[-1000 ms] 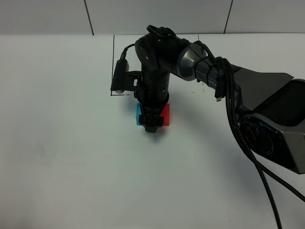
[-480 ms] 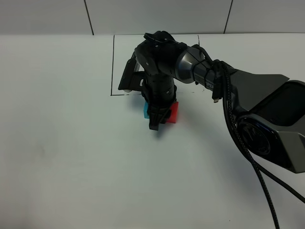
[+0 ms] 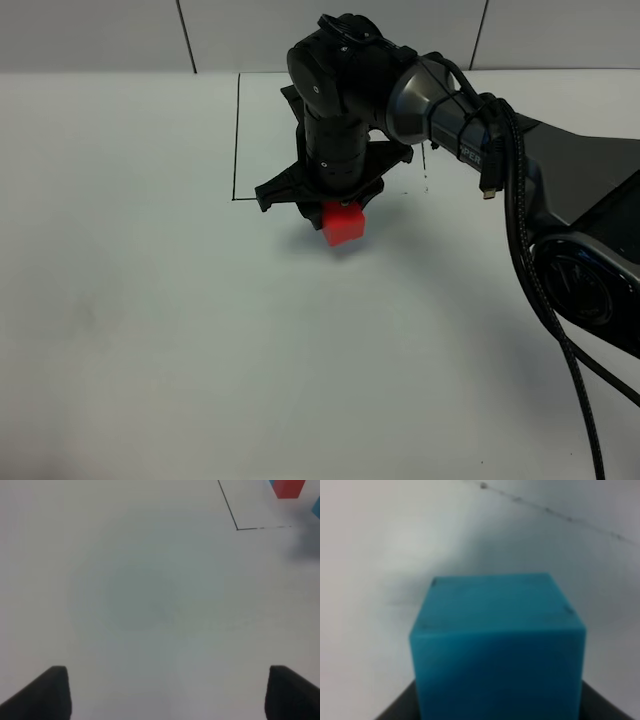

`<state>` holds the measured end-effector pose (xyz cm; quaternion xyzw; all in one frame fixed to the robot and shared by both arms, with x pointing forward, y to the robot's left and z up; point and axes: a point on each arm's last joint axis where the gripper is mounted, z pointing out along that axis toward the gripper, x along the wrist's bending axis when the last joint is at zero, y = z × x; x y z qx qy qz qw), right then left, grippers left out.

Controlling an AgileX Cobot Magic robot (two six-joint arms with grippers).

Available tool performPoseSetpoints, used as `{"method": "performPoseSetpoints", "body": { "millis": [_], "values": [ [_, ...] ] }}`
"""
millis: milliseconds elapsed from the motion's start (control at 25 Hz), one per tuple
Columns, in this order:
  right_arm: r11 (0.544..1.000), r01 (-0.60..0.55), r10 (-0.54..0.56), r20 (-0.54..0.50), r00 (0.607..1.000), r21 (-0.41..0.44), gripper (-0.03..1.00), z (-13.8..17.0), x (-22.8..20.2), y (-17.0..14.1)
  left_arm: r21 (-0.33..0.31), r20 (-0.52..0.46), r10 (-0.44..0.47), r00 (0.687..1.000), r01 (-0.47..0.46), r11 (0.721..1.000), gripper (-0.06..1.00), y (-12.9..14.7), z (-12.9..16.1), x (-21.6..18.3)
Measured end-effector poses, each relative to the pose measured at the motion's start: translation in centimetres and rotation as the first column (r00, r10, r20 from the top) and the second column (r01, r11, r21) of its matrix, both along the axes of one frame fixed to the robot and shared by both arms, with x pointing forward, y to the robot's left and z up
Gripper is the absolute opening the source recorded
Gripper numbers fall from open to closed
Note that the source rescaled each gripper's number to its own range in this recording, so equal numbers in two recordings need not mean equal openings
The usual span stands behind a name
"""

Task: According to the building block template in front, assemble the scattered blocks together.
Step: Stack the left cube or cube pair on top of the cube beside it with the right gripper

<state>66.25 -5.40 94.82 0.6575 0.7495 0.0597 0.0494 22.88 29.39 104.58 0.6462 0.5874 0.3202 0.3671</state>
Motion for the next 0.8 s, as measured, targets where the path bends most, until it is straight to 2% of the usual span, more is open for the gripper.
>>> {"method": "performPoseSetpoints", "body": {
  "millis": [200,440,680,800],
  "values": [
    [0.987,0.157,-0.159,-0.057,0.986,-0.031,0.0,-2.0,-0.8,-0.6,0.0,0.0,0.0,1.0,0.0,1.0,0.86,0.0,0.0,0.0],
    [0.983,0.178,-0.182,-0.098,0.979,-0.04,0.0,-4.5,-1.7,-0.9,0.0,0.0,0.0,1.0,0.0,1.0,0.86,0.0,0.0,0.0],
    [0.98,0.196,-0.193,-0.096,0.977,0.027,0.0,-4.6,-1.6,-0.4,0.0,0.0,0.0,1.0,0.0,1.0,0.86,0.0,0.0,0.0],
    [0.98,0.196,-0.193,-0.089,0.977,0.033,0.0,-4.6,-1.6,-0.3,0.0,0.0,0.0,1.0,0.0,1.0,0.86,0.0,0.0,0.0]
  ]
}}
